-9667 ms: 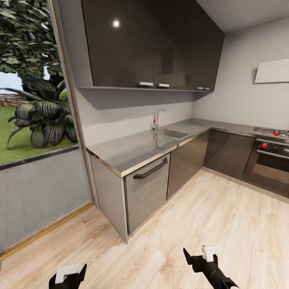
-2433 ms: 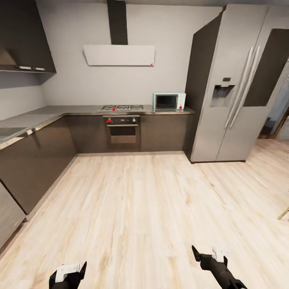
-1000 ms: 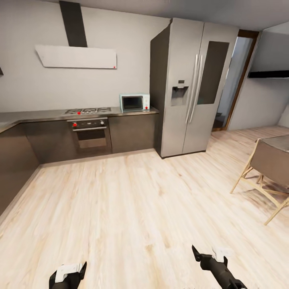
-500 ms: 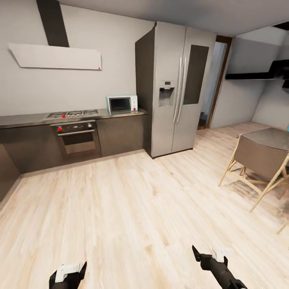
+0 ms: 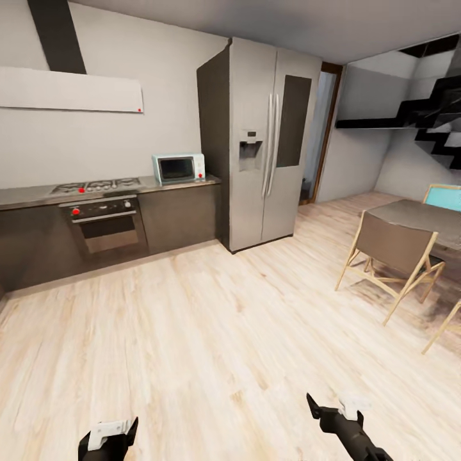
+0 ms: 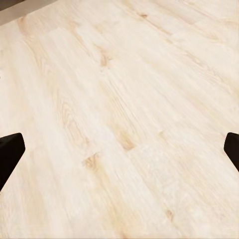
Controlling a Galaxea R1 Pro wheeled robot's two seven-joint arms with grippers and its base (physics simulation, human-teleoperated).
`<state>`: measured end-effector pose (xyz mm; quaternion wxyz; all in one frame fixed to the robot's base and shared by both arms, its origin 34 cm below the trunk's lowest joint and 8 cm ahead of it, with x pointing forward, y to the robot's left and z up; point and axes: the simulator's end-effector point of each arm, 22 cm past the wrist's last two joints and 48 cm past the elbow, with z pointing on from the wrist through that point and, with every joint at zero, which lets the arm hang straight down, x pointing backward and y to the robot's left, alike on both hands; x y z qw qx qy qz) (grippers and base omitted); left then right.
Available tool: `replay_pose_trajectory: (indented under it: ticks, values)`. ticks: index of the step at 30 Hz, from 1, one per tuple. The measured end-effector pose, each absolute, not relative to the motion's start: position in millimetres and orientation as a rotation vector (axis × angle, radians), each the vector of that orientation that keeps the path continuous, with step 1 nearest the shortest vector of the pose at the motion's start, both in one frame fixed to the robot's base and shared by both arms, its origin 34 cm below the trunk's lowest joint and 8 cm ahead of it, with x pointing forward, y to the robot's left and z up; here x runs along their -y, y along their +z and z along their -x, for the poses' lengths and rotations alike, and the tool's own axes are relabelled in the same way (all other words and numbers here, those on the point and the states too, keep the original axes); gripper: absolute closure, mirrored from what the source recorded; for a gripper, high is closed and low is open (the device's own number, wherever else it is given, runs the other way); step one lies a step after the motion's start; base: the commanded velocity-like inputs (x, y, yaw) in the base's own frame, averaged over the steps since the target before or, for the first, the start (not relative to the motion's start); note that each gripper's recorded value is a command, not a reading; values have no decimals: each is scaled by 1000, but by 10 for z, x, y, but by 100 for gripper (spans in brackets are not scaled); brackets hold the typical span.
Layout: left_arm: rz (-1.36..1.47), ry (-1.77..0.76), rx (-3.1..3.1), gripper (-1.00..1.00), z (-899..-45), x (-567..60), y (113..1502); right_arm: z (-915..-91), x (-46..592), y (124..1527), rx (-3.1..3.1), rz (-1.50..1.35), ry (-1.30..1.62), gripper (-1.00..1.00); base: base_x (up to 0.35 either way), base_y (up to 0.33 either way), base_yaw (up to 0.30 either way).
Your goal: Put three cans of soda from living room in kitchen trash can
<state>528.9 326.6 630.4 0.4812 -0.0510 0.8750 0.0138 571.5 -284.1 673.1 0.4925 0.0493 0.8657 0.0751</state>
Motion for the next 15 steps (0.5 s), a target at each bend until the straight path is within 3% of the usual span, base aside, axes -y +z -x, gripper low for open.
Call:
replay_pose_trajectory:
  ticks: [5, 15]
  values:
    - [124, 33, -2134, -100, -5289, -3262, 6303, -5719, 2825, 6736, -2097, -120, 185, -100, -15, -49, -20]
    - [123, 34, -2126, -100, -5304, -3258, 6333, -5734, 2836, 6779, -2086, -117, 183, -100, -90, -224, -157]
